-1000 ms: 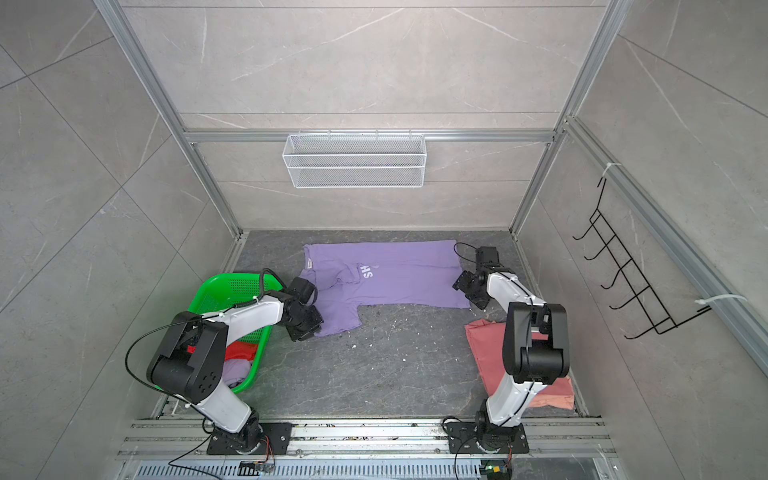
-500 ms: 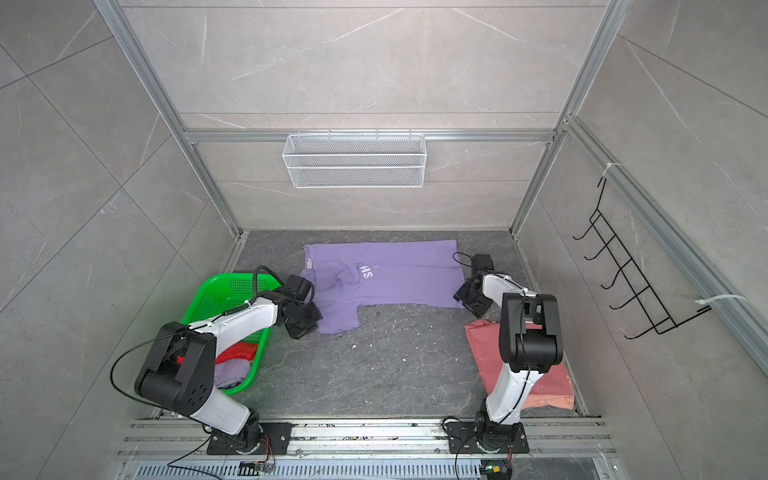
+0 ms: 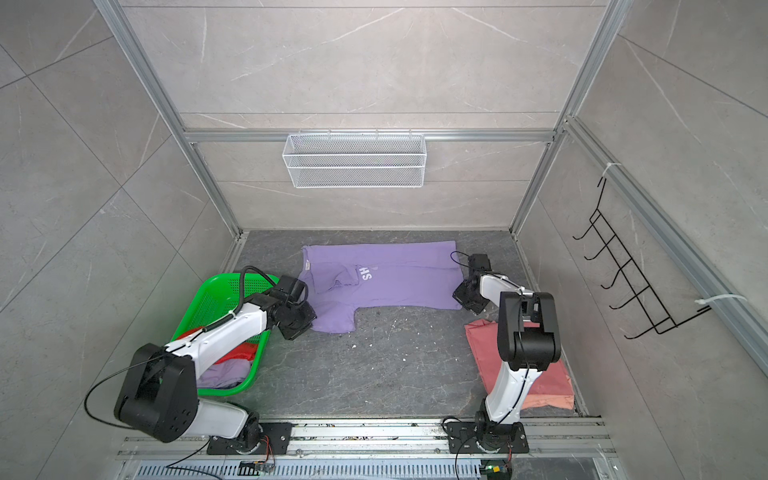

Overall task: Fold and stack the t-shirts
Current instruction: 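Fold the near half of the shirt away from the robot with both grippers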

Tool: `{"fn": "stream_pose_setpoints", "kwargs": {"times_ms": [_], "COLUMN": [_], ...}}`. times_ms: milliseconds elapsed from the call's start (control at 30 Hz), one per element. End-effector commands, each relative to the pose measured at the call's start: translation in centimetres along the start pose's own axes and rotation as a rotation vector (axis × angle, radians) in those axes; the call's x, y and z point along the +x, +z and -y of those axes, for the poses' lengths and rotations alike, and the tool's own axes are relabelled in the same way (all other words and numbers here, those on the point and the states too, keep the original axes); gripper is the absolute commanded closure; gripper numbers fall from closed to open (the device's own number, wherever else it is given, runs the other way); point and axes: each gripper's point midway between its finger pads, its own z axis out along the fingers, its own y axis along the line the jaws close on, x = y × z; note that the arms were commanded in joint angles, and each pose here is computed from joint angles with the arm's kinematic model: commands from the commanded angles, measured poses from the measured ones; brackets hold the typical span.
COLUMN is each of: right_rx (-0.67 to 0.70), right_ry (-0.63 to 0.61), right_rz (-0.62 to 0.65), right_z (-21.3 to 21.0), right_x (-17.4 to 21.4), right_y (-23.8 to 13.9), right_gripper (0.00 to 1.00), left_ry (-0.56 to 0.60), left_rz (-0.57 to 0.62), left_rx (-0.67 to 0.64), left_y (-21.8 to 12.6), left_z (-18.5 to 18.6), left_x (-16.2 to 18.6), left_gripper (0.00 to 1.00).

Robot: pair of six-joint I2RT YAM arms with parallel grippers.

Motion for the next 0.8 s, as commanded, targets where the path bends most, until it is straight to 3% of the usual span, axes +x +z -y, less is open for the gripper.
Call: {"fn": "stream_pose_setpoints", "kwargs": {"times_ms": [0,167,333,567,767], "right_rx": [-0.010,-0.091,-0.170,-0.178,-0.159], "right_ry": [-0.018,0.035,0.059,0.056,0.075], "right_rz": [0.000,0.025,0.060,0.071,0.037], "right_z": [0.0,-2.2,-5.7,-9.0,-10.4], "right_x": [0.7,-0.8,-4.0,-8.1,-9.9], "right_y": [-2.2,-2.9,-3.7,-3.1,-0.4], "right_gripper": [1.00,1.00,1.00,1.00,1.00], "left_ry": [-0.012,0.096,0.207,0.242,0.282], "left_rz": [0.002,0.022,0.085,0.142,0.151], "left_rx": [0.003,0.057,0.041,0.101,0.140], "left_y": [-2.2,-3.2,-3.3,-2.8,-2.2], "left_z": [0.0,4.1,7.6,11.3,14.0], "left_x": [0.3,-2.0,-6.7,-14.3,-18.3], "left_gripper": [1.00,1.00,1.00,1.00,1.00]}}
